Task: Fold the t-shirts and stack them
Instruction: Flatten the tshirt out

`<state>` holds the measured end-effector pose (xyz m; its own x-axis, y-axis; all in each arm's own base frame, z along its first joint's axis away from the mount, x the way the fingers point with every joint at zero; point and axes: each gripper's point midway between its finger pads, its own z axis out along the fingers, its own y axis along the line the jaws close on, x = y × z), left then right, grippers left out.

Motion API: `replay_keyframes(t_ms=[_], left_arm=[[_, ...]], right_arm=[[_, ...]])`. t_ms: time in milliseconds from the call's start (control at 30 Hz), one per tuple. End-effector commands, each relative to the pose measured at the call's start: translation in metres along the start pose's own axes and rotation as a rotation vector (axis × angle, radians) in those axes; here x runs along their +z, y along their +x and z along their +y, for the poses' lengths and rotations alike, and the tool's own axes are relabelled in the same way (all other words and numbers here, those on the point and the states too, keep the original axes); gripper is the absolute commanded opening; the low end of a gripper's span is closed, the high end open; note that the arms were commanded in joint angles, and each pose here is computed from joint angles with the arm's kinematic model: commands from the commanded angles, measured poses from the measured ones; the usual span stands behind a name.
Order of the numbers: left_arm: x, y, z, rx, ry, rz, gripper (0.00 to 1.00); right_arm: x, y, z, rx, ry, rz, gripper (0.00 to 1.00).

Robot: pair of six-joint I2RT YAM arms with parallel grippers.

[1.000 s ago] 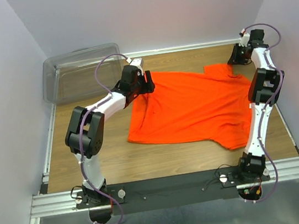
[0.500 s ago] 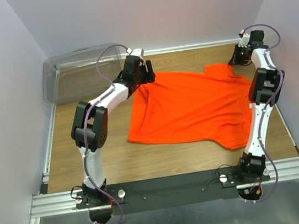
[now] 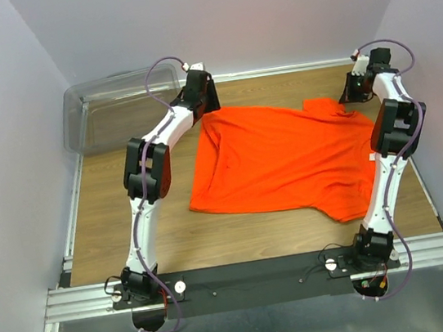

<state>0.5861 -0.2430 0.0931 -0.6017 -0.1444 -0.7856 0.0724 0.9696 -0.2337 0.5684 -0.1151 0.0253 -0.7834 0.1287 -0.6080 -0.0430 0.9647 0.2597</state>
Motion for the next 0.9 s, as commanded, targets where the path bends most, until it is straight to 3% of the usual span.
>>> replay_keyframes(t_ms=[0,867], left_arm=[[0.010,-0.006,0.010,0.016,-0.054,0.018,0.65],[0.051,0.030,0.040,0.035,-0.122,0.115,0.62]], right_arm=[[-0.024,-0.001,-0.008,-0.028,0.061,0.007,0.01],[-0.060,0.025,-0.042,-0.038,0.150,0.005,0.01]])
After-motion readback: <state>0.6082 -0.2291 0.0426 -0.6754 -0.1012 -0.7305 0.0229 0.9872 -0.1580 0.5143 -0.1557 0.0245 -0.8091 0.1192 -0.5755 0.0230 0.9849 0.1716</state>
